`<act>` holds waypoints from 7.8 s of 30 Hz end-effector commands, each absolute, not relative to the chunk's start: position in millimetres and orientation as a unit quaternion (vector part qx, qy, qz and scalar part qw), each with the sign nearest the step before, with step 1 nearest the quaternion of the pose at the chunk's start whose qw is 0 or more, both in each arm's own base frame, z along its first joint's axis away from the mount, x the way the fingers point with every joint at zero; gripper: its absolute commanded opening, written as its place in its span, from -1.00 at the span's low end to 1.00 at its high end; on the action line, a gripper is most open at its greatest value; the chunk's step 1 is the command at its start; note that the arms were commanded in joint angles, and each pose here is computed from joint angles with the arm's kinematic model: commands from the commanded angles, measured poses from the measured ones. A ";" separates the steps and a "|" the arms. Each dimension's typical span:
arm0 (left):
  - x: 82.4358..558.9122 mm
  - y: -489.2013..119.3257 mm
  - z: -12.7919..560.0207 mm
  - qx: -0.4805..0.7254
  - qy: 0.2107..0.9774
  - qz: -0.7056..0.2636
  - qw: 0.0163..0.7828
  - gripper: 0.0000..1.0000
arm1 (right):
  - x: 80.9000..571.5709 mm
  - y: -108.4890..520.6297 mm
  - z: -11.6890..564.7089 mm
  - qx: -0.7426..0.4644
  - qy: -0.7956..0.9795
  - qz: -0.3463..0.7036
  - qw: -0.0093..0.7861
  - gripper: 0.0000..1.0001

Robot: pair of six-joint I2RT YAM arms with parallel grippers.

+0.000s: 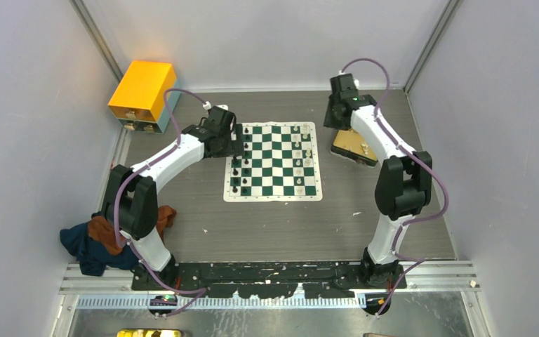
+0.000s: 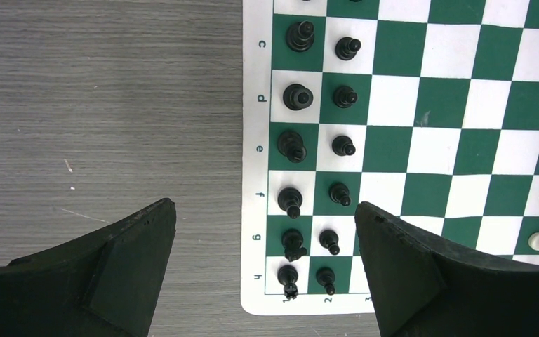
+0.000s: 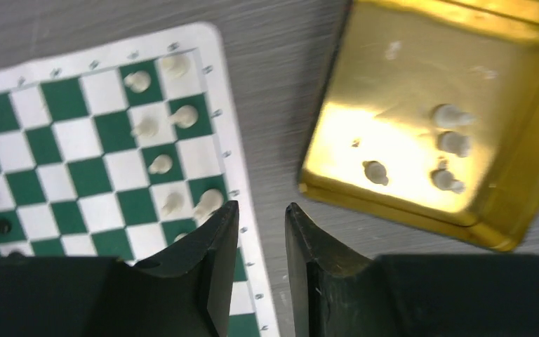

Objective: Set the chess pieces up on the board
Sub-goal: Pick up the chess piece from the storage box, then place the chess piece on the chessboard.

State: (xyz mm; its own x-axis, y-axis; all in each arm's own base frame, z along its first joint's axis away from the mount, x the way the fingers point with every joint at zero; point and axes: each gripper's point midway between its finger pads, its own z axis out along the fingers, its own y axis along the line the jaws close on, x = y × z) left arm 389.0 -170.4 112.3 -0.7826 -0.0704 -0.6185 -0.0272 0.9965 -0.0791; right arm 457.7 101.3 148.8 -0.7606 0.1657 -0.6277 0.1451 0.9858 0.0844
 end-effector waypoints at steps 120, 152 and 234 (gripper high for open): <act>401.6 -171.8 126.7 -0.022 0.935 -0.028 0.352 0.99 | 503.9 -36.2 156.5 0.246 0.908 -0.011 0.340 -0.99; 391.6 -168.4 131.1 -0.030 0.932 -0.038 0.360 0.99 | 503.1 153.4 146.4 0.059 0.951 0.041 0.301 -0.98; 398.4 -167.9 115.0 -0.028 0.938 -0.031 0.344 0.99 | 497.4 155.8 67.1 0.034 0.971 0.024 0.236 -0.38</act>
State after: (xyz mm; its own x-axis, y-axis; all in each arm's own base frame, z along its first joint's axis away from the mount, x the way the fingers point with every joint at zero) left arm 384.1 -164.7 97.2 -0.8002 -0.0595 -0.5967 -0.0341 0.9980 -0.0537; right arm 487.9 156.2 48.8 -0.9069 0.0812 -0.4133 0.0651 0.9965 0.0529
